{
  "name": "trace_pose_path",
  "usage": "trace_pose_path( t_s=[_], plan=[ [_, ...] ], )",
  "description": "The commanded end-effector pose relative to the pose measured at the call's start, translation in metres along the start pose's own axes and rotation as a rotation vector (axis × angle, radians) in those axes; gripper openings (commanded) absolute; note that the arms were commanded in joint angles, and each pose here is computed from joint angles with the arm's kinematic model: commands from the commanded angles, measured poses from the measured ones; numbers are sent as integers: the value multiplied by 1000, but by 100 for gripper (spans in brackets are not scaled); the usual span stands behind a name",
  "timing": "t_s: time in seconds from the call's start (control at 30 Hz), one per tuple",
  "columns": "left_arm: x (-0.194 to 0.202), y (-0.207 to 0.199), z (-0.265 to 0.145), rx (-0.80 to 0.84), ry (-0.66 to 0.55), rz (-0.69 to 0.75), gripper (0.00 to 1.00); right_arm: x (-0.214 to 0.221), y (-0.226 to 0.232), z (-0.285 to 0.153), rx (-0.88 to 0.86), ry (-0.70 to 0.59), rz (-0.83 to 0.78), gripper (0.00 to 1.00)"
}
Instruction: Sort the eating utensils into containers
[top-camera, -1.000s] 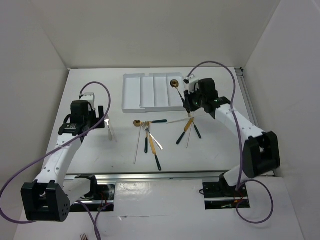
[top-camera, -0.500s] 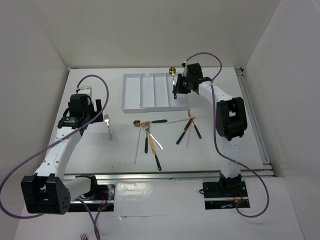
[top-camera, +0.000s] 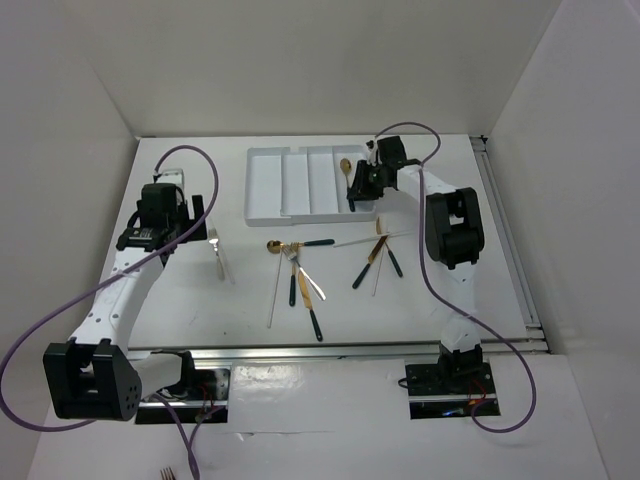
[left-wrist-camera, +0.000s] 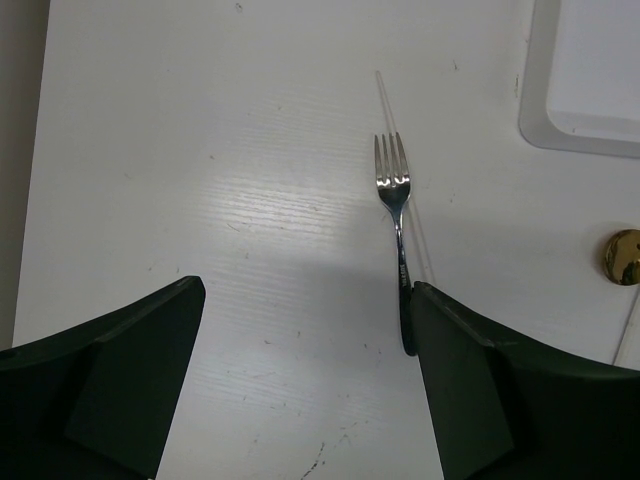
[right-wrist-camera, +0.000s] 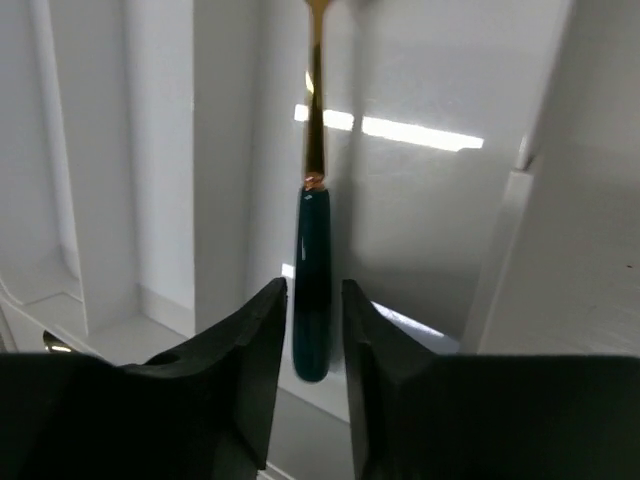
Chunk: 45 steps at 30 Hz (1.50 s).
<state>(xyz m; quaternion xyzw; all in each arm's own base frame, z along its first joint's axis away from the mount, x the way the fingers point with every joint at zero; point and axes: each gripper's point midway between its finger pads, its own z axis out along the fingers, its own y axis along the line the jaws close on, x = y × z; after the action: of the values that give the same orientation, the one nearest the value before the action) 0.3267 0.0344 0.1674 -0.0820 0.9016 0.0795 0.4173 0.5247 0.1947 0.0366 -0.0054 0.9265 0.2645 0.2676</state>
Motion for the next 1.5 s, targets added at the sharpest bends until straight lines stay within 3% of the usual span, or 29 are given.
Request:
trace_pose_path(
  t_s=[0.0, 0.07, 0.17, 0.3, 0.33, 0.47, 0.57, 0.77, 0.9, 1.47],
  plan=[
    [-15, -2, -3, 10, -37, 6, 98, -26, 25, -22, -72, -54, -87, 39],
    [-5, -4, -1, 22, -16, 11, 98, -25, 31, -30, -99, -68, -126, 52],
    [-3, -6, -2, 33, -15, 2, 98, -30, 57, -55, -142, -132, -220, 60],
    [10, -8, 2, 40, 15, -11, 98, -39, 93, -99, -213, -241, -386, 58],
    [8, -8, -1, 41, 5, -13, 98, -42, 118, -122, -237, -297, -507, 58],
    [11, -9, -2, 53, 7, -2, 99, -1, 169, -149, -394, -280, -881, 61],
    [10, -12, -4, 83, 11, 43, 99, 48, 186, -148, -536, -173, -1073, 63],
    [6, -15, -5, 107, 12, 80, 100, 102, 188, -133, -640, 10, -1237, 64],
    [7, -14, -8, 107, 12, 80, 100, 111, 177, -116, -614, 12, -1388, 68],
    [12, -8, -7, 75, 28, 83, 100, 129, 146, -49, -613, 128, -1447, 65]
  ],
)
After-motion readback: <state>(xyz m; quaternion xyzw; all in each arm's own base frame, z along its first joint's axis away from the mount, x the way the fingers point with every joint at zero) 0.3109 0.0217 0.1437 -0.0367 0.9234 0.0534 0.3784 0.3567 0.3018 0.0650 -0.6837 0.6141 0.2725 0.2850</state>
